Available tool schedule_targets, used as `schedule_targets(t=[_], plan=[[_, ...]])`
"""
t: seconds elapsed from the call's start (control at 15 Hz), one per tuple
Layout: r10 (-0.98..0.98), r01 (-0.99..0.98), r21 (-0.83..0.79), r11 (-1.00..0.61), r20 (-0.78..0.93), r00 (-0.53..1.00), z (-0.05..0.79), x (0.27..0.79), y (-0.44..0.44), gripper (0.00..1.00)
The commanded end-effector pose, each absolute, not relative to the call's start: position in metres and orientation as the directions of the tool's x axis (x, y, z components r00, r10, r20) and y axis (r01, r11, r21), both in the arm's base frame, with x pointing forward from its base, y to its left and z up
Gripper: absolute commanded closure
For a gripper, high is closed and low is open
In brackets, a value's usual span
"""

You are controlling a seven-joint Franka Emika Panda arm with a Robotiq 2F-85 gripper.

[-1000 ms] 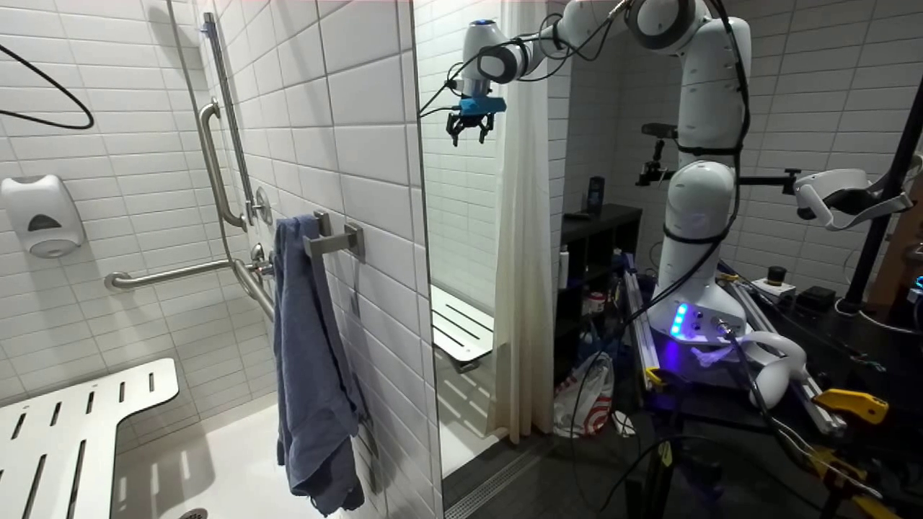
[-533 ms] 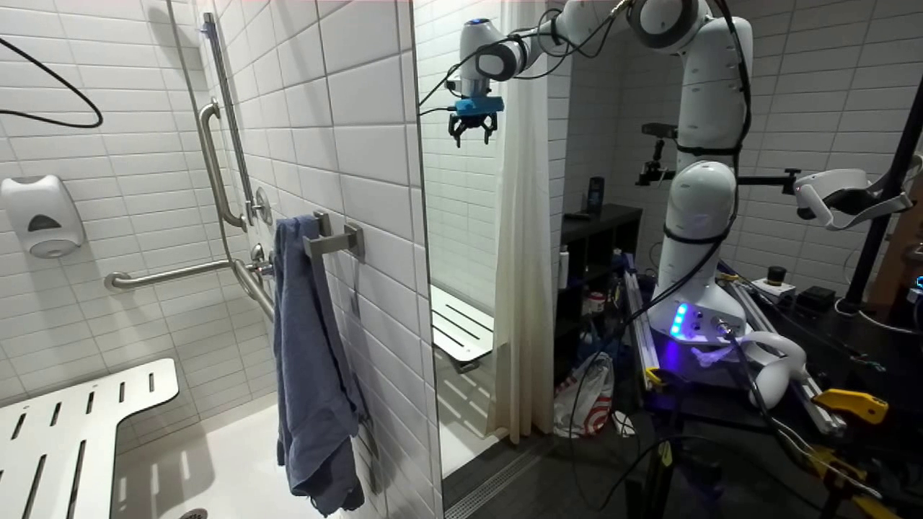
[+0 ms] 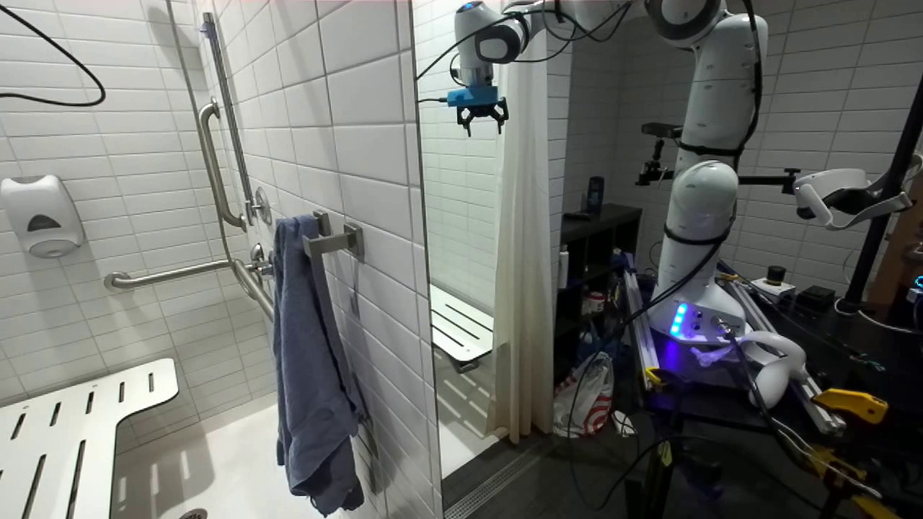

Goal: Close the shower curtain

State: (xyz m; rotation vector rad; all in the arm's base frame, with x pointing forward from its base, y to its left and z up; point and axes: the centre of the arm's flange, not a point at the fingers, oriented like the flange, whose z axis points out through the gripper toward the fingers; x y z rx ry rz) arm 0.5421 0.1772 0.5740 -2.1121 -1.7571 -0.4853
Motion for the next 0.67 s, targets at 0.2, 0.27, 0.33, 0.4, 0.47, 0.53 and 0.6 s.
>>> schedule_targets(t=[0.2, 0.27, 0.33, 0.4, 0.47, 0.53, 0.6], plan=[[0.84, 0.98, -0.001, 0.201, 0.514, -0.172, 0.576, 0.524, 0.166, 0.0], [0.83, 0.967, 0.012, 0.256, 0.51, -0.226, 0.576, 0.523, 0.163, 0.0], [0.815, 0.952, 0.022, 0.306, 0.51, -0.274, 0.577, 0.523, 0.161, 0.0], [0.797, 0.935, 0.029, 0.355, 0.513, -0.318, 0.578, 0.523, 0.159, 0.0], [0.785, 0.92, 0.03, 0.391, 0.511, -0.35, 0.578, 0.522, 0.159, 0.0], [0.788, 0.918, 0.017, 0.396, 0.507, -0.349, 0.579, 0.52, 0.158, 0.0], [0.799, 0.923, -0.003, 0.386, 0.501, -0.333, 0.578, 0.517, 0.157, 0.0]])
